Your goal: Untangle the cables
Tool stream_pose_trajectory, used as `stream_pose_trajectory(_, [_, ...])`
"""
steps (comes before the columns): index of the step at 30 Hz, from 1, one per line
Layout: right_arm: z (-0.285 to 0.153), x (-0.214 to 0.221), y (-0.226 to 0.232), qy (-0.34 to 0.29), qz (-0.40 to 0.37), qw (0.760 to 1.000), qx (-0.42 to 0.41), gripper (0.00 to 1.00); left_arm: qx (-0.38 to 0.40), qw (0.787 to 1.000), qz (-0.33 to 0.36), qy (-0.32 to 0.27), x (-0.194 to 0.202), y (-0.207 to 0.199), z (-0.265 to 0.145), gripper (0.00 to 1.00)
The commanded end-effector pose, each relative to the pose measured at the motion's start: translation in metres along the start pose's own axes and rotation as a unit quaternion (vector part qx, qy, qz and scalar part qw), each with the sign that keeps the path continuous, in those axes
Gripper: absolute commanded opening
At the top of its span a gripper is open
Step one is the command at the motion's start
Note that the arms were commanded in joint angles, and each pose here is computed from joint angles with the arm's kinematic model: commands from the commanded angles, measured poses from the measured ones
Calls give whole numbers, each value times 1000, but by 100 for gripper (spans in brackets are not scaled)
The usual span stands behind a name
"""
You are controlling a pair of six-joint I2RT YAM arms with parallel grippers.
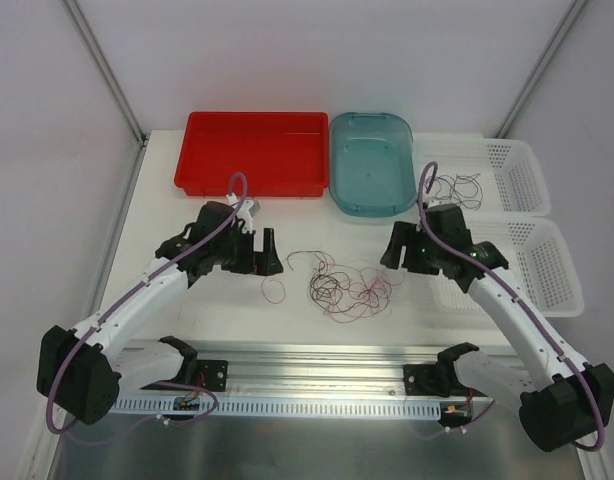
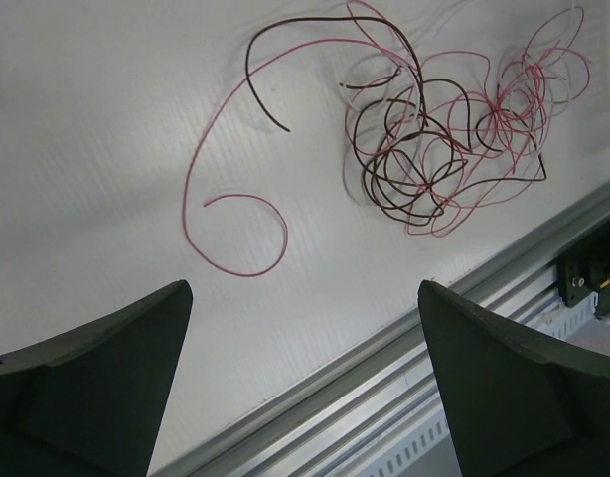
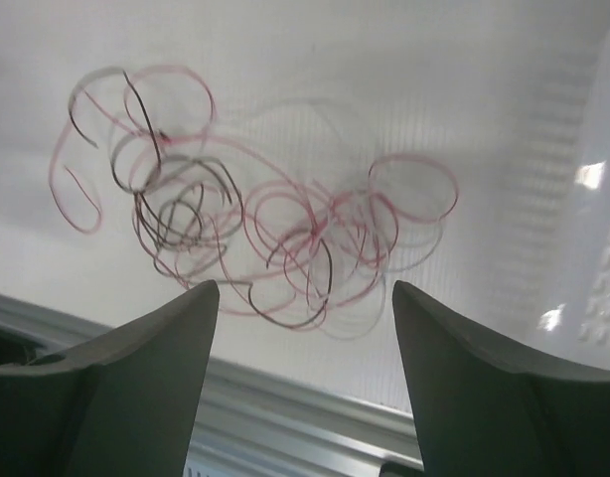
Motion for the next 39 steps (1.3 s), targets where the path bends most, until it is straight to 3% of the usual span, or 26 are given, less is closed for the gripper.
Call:
stream_pose_trajectory(1, [7,31,13,10,9,1000,-8,74,41,999,-15,-11,-4,-41,6,99])
stream_pose_trajectory(6, [23,56,36,20,-53,998,-38,68,9,1000,-27,11,14,-56,39,98])
stream_pose_trajectory(10, [21,45,59,4,-151,986,-71,61,-21,998,-48,36,37,-58,63,96])
stream_pose_trajectory(16, [35,32,97,10,-236,961,-143,55,-28,995,-78,47,54,-50,74,95])
stream_pose_trajectory(29, [109,52,130,99,-276,937,-191,45,-28,994,-103,31,73,-30,57,96])
stream_pose_trajectory(32, [124,58,132,110,-276,935,-190,37,-25,994,-106,32,77,-28,55,96])
stream_pose_trajectory(33, [126,58,134,110,-277,935,-191,27,-26,993,-107,32,78,-27,54,96])
stream_pose_trajectory(36, [117,46,143,90,-280,936,-192,12,-24,993,-108,27,79,-25,51,96])
stream_pose_trajectory(39, [98,22,160,54,-289,935,-199,6,-14,994,-104,16,77,-27,46,97])
Point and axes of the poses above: each gripper's point midway between its finger pads, its own z axis out along the fingers, its own y axis along the line the jaws close on, x = y × z, the point moved 3 cm from there along -z, back along the fingers, and after that the axes turned 9 degrees about -z, right-handed, at the moved point
